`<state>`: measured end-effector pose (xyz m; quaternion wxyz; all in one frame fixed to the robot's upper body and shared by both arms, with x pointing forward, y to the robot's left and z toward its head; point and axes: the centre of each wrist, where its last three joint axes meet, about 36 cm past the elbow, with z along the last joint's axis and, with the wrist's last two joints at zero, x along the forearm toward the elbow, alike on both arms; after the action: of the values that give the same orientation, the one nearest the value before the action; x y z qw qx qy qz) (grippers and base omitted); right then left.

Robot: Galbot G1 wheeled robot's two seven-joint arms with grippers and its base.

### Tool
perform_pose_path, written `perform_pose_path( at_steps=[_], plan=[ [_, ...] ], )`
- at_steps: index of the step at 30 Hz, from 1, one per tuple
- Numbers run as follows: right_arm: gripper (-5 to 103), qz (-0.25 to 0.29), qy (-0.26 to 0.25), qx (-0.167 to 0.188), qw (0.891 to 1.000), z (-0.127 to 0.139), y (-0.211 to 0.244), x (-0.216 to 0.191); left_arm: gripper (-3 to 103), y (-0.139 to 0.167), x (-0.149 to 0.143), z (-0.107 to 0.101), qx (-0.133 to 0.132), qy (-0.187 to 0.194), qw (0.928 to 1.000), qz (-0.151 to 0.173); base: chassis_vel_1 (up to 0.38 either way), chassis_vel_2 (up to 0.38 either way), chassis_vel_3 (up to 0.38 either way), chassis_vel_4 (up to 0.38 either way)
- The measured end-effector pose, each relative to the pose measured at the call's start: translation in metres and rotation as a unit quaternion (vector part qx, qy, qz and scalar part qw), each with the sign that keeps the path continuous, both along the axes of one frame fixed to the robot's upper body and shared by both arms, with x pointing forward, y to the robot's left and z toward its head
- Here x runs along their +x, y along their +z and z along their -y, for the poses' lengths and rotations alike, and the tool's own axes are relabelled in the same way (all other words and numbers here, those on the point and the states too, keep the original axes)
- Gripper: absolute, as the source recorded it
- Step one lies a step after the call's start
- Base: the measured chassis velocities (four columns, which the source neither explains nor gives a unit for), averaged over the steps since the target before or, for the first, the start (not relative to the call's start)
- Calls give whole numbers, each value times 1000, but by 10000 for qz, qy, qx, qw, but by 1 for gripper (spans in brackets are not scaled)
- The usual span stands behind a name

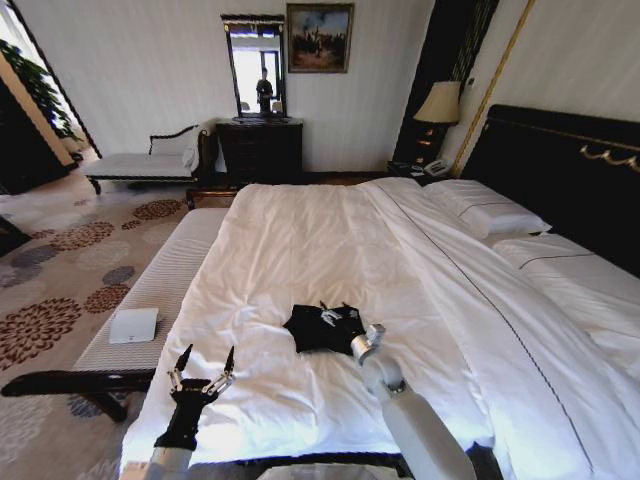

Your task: Fold the clothes on the bed.

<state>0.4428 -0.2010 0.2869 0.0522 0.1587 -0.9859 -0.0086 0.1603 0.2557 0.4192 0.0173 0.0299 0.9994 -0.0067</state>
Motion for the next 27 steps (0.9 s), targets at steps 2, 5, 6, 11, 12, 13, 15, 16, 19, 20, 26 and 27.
perform_pose_path(
  at_steps=[2, 5, 6, 11, 12, 13, 15, 16, 19, 20, 26, 27],
  plan=[
    [100, 69, 44, -112, 9999, 0, -3, 2, 100, 0, 0, 0, 1, 0, 10000, 0, 0, 0, 0, 0],
    [100, 204, 313, -528, 9979, -13, -24, 13, 100, 0, 0, 0, 0, 0, 10000, 0, 0, 0, 0, 0],
    [100, 204, 313, -528, 9979, -13, -24, 13, 100, 0, 0, 0, 0, 0, 10000, 0, 0, 0, 0, 0],
    [100, 49, 580, -662, 9961, -46, -44, 29, 100, 0, 0, 0, 0, 0, 10000, 0, 0, 0, 0, 0],
    [100, 49, 580, -662, 9961, -46, -44, 29, 100, 0, 0, 0, 0, 0, 10000, 0, 0, 0, 0, 0],
    [100, 40, 607, -674, 9959, -50, -45, 31, 100, 0, 0, 0, 0, 0, 10000, 0, 0, 0, 0, 0],
    [100, 33, 709, -662, 9953, -65, -46, 35, 100, 0, 0, 0, 0, 1, 10000, 0, 0, 0, 0, 0],
    [100, 20, 748, -661, 9950, -70, -47, 36, 100, 0, 0, 0, 0, 0, 10000, 0, 0, 0, 0, 0],
    [100, -1, 788, -682, 9946, -74, -48, 36, 100, 0, 0, 0, 0, 1, 10000, 0, 0, 0, 0, 0],
    [100, -17, 825, -704, 9941, -77, -50, 35, 100, 0, 0, 0, 0, 0, 10000, 0, 0, 0, 0, 0],
    [100, 99, 817, -510, 9953, -76, -40, 25, 100, 0, 0, 0, 0, 1, 10000, 0, 0, 0, 0, 0],
    [100, 177, 771, -456, 9958, -73, -35, 24, 100, 0, 0, 0, 0, 0, 10000, -1, 0, 0, 0, 0]
  ],
)
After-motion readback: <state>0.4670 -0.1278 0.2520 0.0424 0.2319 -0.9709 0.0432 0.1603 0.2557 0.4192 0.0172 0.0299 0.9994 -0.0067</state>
